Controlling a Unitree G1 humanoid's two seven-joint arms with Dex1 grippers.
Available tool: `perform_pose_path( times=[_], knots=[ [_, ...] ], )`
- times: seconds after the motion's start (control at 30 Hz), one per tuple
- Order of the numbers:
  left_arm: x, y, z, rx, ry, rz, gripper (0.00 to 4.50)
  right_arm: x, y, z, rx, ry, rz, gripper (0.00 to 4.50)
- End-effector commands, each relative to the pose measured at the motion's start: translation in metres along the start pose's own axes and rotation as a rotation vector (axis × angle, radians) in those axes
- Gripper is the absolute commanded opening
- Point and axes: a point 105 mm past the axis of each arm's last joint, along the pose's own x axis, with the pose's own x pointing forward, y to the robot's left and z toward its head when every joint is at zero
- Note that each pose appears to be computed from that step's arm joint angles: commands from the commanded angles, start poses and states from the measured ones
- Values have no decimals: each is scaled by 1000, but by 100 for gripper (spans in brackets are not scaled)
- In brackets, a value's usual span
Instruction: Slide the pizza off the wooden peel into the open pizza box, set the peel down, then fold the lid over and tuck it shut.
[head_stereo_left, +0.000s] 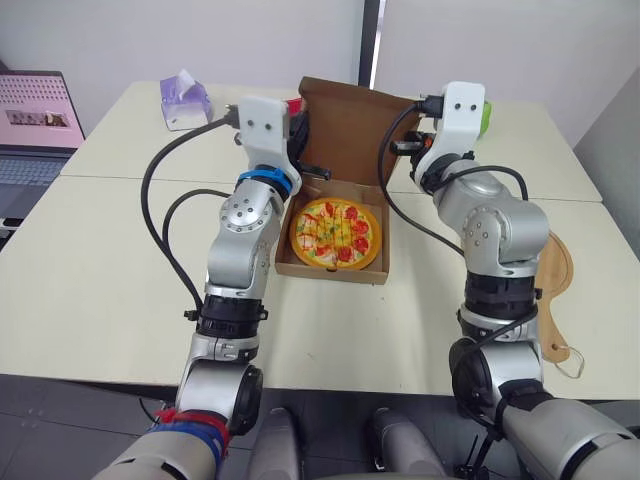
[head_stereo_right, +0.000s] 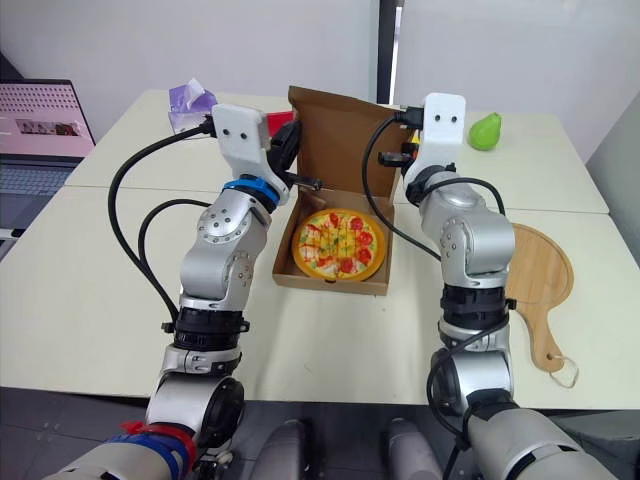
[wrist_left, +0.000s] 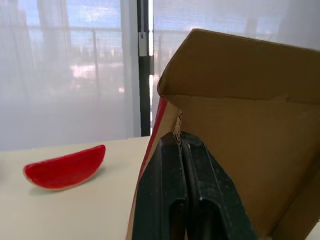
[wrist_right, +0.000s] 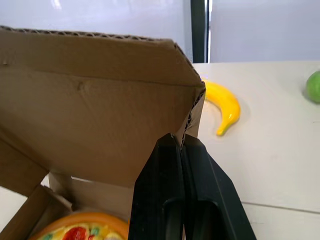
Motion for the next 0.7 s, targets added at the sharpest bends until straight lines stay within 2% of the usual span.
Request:
perform_pose_path(
  times=[0.03, 0.23, 0.7],
  knots=[
    [11, -27, 25, 134, -98, -89, 0, 0, 11, 32, -1, -119, 38, 5],
    [18, -34, 28, 253, -113, -59, 0, 4, 8, 38, 5, -142, 18, 5],
    [32, -51, 24, 170, -104, -70, 0, 4, 8, 43, -15, -160, 9, 5]
  ],
)
